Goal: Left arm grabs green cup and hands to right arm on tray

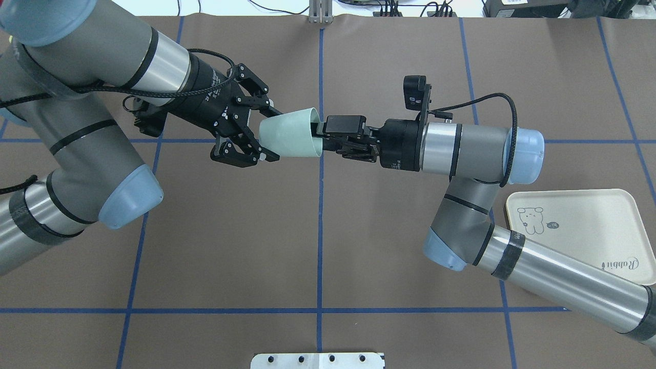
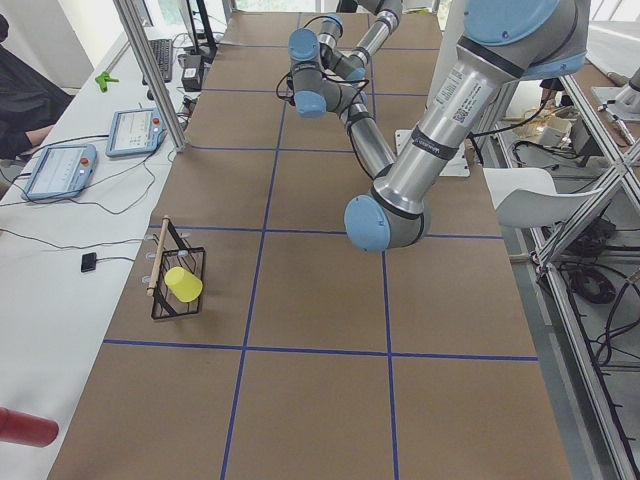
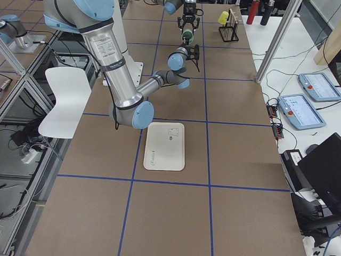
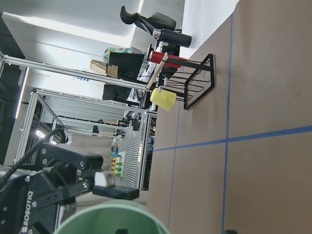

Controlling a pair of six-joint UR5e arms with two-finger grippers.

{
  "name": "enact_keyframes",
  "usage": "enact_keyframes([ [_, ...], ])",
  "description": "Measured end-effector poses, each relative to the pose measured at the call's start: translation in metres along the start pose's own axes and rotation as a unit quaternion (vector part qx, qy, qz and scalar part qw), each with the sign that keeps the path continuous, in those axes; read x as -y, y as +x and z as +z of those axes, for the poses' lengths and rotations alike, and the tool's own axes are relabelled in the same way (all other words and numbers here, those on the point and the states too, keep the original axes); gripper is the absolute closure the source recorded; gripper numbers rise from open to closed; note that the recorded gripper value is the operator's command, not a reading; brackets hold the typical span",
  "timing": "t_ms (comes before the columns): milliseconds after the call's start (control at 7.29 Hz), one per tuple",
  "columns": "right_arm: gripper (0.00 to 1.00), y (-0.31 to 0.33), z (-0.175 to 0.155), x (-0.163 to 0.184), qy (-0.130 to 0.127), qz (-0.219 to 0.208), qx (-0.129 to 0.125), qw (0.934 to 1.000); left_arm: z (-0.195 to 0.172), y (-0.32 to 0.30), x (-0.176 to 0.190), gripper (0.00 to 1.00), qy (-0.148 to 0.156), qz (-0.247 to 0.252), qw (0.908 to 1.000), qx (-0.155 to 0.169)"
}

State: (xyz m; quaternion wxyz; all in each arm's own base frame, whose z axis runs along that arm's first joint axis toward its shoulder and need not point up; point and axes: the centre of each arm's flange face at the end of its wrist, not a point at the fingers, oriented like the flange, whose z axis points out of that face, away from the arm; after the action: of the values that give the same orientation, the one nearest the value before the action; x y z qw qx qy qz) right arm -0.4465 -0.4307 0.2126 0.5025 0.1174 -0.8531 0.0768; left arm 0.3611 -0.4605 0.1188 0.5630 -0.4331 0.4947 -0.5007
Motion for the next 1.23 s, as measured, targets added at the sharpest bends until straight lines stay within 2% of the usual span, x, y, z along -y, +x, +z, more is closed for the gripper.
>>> enact_keyframes([
  [137, 0.39, -0.0003, 0.0018, 0.0001, -0.001, 0.0, 0.0, 1.0, -0.0002, -0.0002, 0.0, 0.92, -0.001, 0.0, 1.0, 0.0],
  [412, 0.55, -0.0011, 0.002, -0.0004, -0.003, 0.0, 0.002, 1.0, 0.0008, 0.0, 0.0011, 0.92, -0.001, 0.0, 1.0, 0.0],
  [686, 0.66, -0.0024, 0.0019, -0.0013, -0.004, 0.0, 0.003, 1.0, 0.0024, 0.0007, 0.0034, 0.92, 0.001, -0.002, 1.0, 0.001],
  [960, 0.68, -0.0027, 0.0022, -0.0025, -0.005, 0.001, 0.004, 1.0, 0.0033, 0.0009, 0.0049, 0.92, 0.002, -0.003, 1.0, 0.001],
  [1097, 0.72, -0.0026, 0.0022, -0.0032, -0.006, 0.001, 0.004, 1.0, 0.0035, 0.0009, 0.0051, 0.92, 0.002, -0.003, 1.0, 0.001],
  [1235, 0.91, -0.0027, 0.0022, -0.004, -0.007, 0.001, 0.004, 1.0, 0.0032, 0.0008, 0.0048, 0.91, 0.002, -0.003, 1.0, 0.001],
])
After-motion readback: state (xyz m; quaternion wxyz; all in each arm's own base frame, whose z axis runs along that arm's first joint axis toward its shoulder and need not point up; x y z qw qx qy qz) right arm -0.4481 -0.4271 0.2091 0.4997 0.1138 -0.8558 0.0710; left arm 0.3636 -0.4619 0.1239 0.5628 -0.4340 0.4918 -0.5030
